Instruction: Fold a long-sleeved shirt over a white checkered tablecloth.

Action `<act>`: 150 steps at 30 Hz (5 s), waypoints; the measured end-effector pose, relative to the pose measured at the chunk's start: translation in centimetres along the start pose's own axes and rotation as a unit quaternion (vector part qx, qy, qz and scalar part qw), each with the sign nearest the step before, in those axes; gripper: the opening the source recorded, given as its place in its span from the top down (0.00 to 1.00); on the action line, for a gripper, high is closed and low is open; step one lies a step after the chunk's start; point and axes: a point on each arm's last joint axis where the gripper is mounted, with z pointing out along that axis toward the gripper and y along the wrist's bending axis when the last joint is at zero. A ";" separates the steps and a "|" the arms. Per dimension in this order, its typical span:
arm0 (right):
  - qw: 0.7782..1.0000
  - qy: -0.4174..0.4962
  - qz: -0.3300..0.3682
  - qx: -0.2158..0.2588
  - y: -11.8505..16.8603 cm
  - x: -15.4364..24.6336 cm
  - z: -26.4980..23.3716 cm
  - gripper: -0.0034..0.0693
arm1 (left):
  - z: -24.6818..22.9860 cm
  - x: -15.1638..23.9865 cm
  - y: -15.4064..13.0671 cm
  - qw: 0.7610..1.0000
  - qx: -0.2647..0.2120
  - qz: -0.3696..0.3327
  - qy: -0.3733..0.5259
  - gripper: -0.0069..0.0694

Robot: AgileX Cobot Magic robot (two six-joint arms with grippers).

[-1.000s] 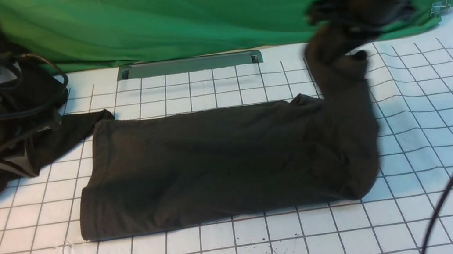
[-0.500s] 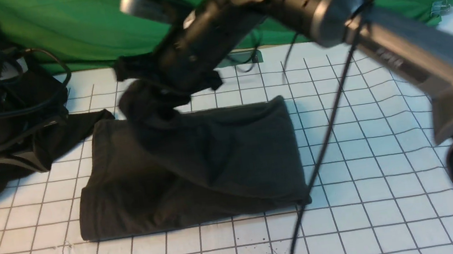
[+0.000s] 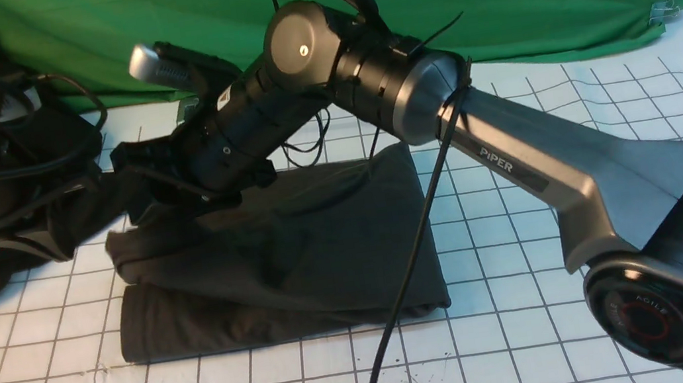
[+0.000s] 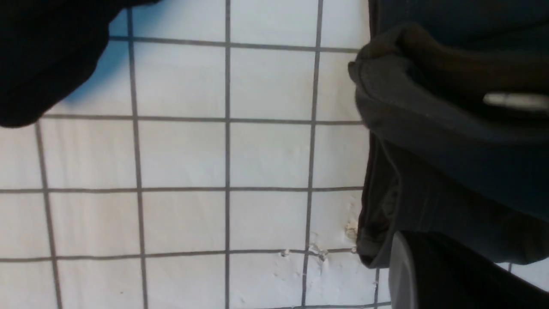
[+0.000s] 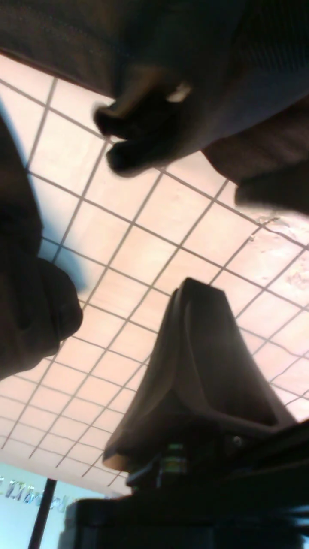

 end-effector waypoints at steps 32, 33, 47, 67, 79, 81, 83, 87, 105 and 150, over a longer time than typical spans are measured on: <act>0.959 0.075 -0.140 0.235 -5.1 1.5 -19.5 0.94 | 5.7 -4.3 -13.7 0.986 0.122 0.102 -0.054 0.92; 0.958 0.081 -0.139 0.237 -5.3 1.8 -19.4 0.94 | 6.7 -4.6 -13.6 0.988 0.106 0.105 -0.038 0.92; 0.959 0.060 -0.142 0.239 -5.1 3.0 -20.3 0.94 | 8.2 -1.4 -10.0 0.987 -0.055 0.112 0.100 0.92; 0.966 0.053 -0.138 0.214 -4.2 3.2 -19.7 0.94 | 2.1 2.3 -9.6 0.997 0.042 0.052 -0.040 0.92; 0.955 0.154 -0.116 0.224 -10.3 4.3 -10.0 0.94 | 9.0 4.2 -8.0 0.998 -0.016 0.055 -0.005 0.92; 0.948 0.181 -0.111 0.235 -11.5 4.8 -9.1 0.94 | 9.4 4.6 -7.8 0.998 -0.013 0.052 -0.014 0.92; 0.934 0.216 -0.111 0.260 -13.0 5.3 -8.5 0.94 | 9.5 4.8 -7.8 0.998 -0.010 0.051 -0.022 0.92; 0.918 0.240 -0.101 0.298 -14.2 5.5 -9.1 0.94 | 9.1 5.0 -7.7 0.998 -0.009 0.051 -0.027 0.92; 0.969 0.155 -0.094 0.168 -10.5 4.3 -7.7 0.94 | 7.1 4.8 -5.2 0.999 -0.019 0.015 -0.037 0.92; 0.975 0.048 -0.045 0.212 -17.0 -4.5 -7.4 0.95 | 10.1 -1.8 -5.1 0.996 0.067 -0.021 -0.050 0.91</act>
